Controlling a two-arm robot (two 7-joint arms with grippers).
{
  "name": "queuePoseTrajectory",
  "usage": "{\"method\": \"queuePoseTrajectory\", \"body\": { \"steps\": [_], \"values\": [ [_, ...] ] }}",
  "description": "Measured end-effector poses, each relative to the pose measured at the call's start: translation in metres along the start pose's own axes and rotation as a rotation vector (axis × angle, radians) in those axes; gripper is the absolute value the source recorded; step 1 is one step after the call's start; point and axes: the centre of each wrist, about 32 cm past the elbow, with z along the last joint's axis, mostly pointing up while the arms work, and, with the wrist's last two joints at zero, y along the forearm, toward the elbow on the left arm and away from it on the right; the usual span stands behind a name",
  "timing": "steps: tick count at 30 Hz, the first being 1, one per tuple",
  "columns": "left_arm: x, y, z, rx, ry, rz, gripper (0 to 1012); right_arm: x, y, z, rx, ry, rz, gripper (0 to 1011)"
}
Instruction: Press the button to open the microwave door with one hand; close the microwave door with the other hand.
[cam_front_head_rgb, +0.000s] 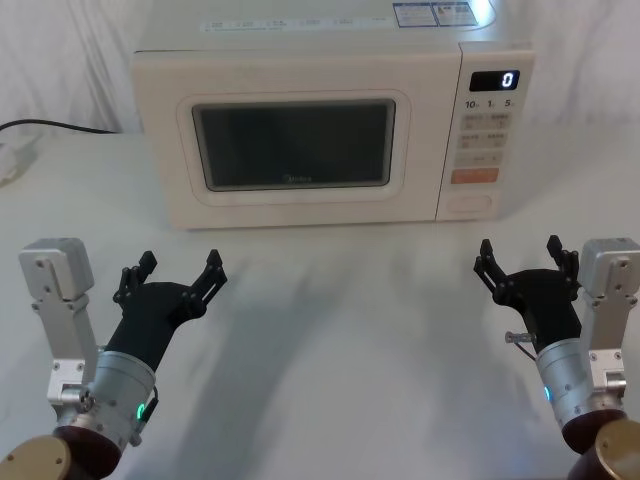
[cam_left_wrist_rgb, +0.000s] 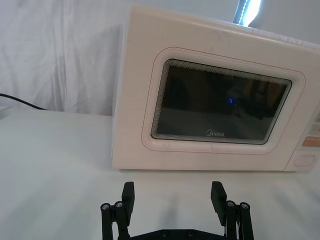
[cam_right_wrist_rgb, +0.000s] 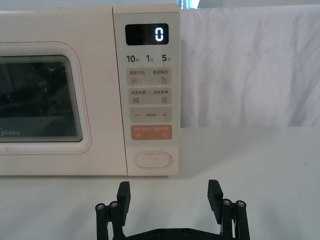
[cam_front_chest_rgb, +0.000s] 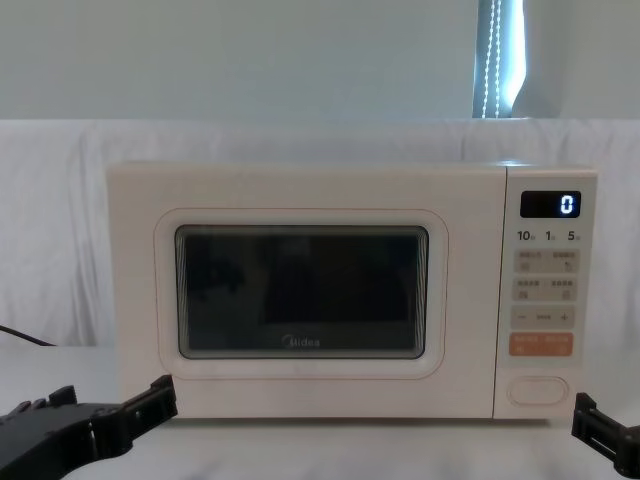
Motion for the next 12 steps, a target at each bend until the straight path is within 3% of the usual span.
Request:
{"method": "queuePoseTrajectory", "body": {
  "steps": [12],
  "values": [
    [0.0, 0.0, 0.0, 0.0, 0.0, 0.0, 1001, 0.0, 0.0, 0.0, 0.0, 0.0, 0.0, 1002]
  ]
}}
